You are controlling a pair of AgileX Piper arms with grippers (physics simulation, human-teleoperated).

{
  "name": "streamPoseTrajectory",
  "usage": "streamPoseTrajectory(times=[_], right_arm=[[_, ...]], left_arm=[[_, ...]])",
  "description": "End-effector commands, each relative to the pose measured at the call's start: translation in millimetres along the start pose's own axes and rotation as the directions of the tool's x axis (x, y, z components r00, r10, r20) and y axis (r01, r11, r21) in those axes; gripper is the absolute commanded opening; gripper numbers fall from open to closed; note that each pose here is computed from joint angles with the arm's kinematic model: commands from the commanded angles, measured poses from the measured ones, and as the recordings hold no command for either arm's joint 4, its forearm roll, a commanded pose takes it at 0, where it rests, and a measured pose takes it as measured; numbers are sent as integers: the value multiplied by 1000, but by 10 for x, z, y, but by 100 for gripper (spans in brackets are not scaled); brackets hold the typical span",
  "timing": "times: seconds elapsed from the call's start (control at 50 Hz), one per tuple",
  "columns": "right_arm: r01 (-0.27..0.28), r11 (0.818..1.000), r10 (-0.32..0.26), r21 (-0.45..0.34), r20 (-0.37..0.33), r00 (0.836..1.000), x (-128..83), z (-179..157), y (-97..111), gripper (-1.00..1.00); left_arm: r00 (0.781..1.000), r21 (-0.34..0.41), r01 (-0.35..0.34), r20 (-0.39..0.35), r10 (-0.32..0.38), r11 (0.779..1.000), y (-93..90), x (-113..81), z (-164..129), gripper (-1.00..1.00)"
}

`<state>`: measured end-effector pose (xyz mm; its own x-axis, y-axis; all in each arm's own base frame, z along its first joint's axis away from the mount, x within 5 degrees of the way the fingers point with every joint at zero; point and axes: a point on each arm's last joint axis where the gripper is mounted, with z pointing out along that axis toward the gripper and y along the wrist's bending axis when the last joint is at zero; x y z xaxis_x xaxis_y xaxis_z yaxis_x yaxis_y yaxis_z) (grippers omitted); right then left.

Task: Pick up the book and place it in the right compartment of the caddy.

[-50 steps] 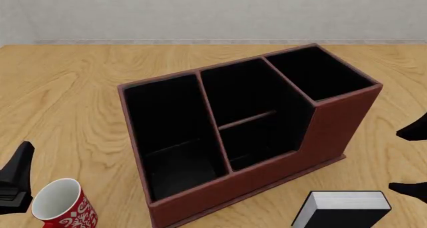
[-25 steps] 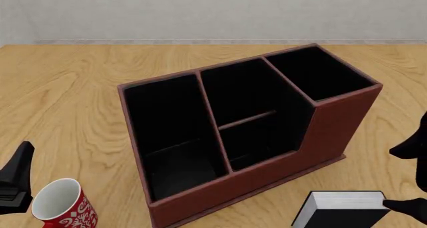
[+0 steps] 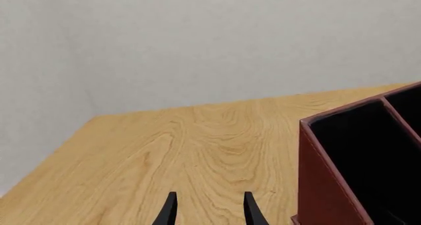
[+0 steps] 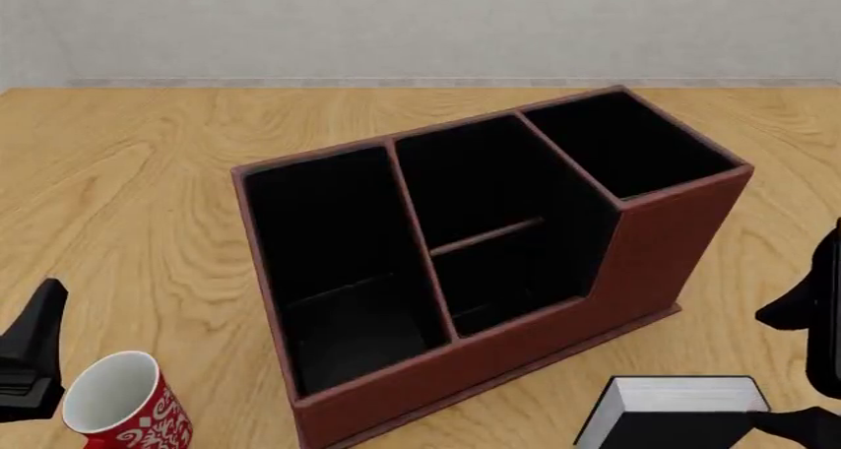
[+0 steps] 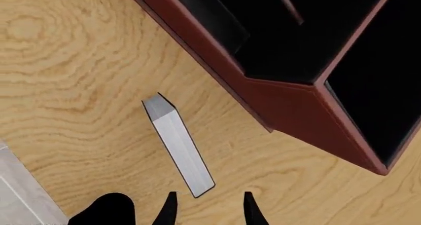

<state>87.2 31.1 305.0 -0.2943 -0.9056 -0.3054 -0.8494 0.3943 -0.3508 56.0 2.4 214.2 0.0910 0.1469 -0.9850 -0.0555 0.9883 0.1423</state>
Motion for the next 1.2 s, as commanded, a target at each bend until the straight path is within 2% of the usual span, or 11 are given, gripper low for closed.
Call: streamPoseTrajectory(times=[0.02,0.42,0.94,1.2], right_arm=[[10,1000,-10,-18,7,1000,-21,19,27,100],[7,999,-6,-54,11,1000,-24,78,109,100],[11,999,-11,-43,-11,1000,81,127,151,100],[19,997,-20,-72,-1,1000,-58,287,104,100]], left_arm=[[1000,-1,-4,0,4,1000,1,0,0,100],[1000,-1,-11,-3,11,1000,1,3,0,100],[1000,-2,-18,-7,18,1000,1,6,0,100],[1000,-4,-16,-11,16,1000,2,8,0,100]])
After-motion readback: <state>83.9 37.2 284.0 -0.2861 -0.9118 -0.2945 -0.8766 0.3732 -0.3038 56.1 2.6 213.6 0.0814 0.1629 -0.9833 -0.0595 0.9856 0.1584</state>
